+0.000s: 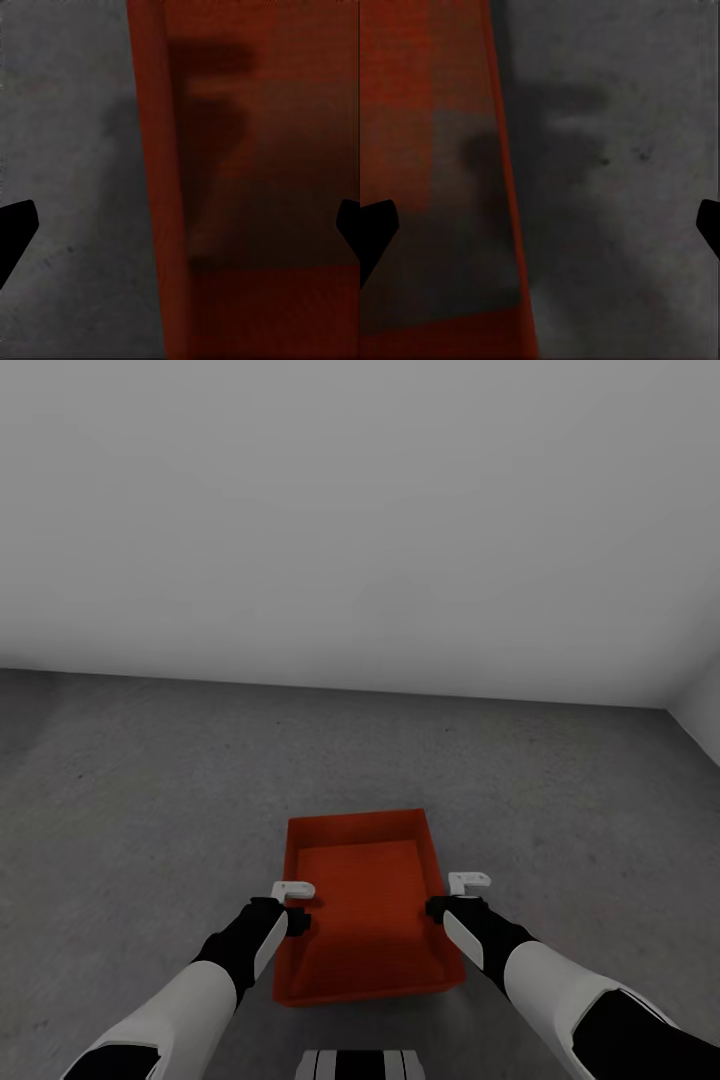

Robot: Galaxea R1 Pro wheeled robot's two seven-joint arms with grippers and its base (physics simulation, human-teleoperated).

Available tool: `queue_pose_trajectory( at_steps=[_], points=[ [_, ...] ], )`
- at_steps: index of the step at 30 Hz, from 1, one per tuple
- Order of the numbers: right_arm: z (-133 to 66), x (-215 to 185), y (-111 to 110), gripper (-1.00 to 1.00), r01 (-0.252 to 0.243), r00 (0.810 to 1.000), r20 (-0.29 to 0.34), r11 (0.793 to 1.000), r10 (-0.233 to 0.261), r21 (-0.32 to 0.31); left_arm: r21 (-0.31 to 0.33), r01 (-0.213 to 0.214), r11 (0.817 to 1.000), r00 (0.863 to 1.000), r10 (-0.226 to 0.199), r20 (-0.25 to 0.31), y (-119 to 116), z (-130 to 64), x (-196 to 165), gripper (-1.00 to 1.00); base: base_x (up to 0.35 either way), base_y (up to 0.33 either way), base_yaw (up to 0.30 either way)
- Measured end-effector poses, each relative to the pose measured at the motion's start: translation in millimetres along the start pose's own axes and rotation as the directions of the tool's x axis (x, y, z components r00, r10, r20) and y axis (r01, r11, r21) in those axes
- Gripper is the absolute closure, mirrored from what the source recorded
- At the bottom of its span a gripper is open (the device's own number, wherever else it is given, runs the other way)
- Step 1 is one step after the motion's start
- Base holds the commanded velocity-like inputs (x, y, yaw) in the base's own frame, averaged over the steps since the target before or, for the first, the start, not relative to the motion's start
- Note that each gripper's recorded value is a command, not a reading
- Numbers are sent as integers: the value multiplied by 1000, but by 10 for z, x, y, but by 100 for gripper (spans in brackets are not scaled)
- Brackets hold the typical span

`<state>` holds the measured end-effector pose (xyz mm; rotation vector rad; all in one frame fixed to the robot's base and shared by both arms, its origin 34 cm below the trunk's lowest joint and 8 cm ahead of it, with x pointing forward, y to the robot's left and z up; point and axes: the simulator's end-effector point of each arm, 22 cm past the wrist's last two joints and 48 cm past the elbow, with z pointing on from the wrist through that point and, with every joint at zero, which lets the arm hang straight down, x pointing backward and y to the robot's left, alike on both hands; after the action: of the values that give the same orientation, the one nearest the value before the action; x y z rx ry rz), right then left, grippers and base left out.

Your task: Move the two storage containers from the living room to the garage. In the garage, place one container on the floor and stack the other container on top of it (either order is fine).

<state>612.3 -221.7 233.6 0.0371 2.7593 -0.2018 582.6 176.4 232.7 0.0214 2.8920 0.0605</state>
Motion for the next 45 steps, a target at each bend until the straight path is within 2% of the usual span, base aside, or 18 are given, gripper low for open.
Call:
queue_pose_trajectory(
  at_steps=[21,45],
  points=[
    [-393,-275,-34,-100,-1,1000,0,1000,1,-2,2,1,1000,1000,-1,-3,16,-421,-212,-100,0,0,0],
    [-957,-731,-104,-100,-8,999,34,1000,8,-4,2,2,1000,999,-2,32,47,-1031,-591,-100,0,0,0]
  ],
)
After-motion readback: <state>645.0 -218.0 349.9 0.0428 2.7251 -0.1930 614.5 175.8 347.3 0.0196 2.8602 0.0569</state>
